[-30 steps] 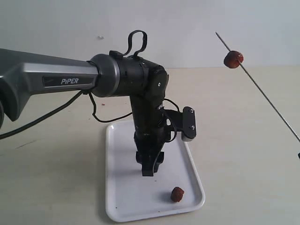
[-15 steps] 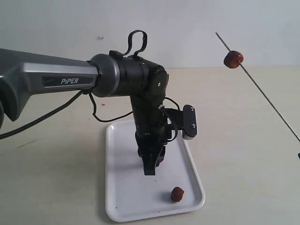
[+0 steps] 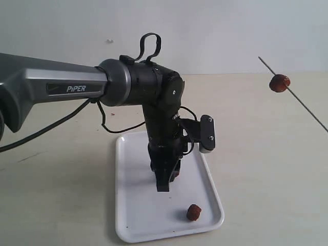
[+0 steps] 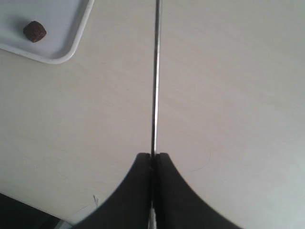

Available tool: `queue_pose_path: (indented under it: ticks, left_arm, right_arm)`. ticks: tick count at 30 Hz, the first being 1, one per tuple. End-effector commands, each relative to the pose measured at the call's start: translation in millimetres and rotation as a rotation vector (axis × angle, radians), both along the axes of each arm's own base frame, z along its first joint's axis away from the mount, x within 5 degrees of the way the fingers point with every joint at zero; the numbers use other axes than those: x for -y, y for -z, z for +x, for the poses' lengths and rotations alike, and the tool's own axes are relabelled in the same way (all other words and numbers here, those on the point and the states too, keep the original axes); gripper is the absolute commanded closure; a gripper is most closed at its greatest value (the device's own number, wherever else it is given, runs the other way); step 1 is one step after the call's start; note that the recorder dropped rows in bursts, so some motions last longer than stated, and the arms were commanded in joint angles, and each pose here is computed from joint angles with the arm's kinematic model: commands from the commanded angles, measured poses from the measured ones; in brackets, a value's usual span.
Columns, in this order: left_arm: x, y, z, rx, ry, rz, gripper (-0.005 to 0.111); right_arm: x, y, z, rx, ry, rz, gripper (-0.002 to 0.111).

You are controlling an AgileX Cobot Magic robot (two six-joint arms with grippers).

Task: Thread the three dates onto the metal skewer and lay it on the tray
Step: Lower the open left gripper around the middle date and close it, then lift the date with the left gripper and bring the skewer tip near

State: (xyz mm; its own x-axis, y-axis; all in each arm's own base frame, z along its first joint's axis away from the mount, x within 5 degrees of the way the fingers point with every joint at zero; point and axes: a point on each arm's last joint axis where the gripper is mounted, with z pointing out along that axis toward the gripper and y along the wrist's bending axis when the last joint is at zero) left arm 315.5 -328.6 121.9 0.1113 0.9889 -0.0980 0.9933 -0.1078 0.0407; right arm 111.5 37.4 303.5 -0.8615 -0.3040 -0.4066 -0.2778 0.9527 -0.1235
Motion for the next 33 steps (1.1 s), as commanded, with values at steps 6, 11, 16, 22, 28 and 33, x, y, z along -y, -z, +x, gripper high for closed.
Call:
queue_pose_path:
  ticks: [6, 11, 16, 22, 28, 33]
  left_arm:
    - [-16.8, -48.1, 13.3, 0.083, 0.087, -0.066, 0.076]
    - [-40.2, -79.1, 24.6, 0.043, 0.106, -0.188, 0.076]
    - [-66.1, -103.7, 35.1, 0.009, 0.084, -0.29, 0.076]
    - [-82.6, -114.1, 38.8, 0.031, 0.117, -0.256, 0.076]
    - [-82.4, -117.2, 29.3, -0.01, 0.334, -0.272, 0.076]
    - [-81.4, -121.8, 27.6, 0.003, 0.376, -0.296, 0.076]
  right_arm:
    - [-3.1, 2.1, -2.0, -0.026, -0.023, 0.029, 0.108]
    - [-9.5, 2.9, -5.2, -0.06, -0.067, 0.087, 0.108]
    - [-14.1, 3.1, -7.5, -0.082, -0.106, 0.127, 0.108]
    - [-22.9, 2.6, -11.9, -0.121, -0.163, 0.211, 0.108]
    - [-28.0, 9.3, -16.2, -0.165, -0.218, 0.252, 0.108]
    - [-26.9, 30.1, -18.3, -0.238, -0.234, 0.214, 0.108]
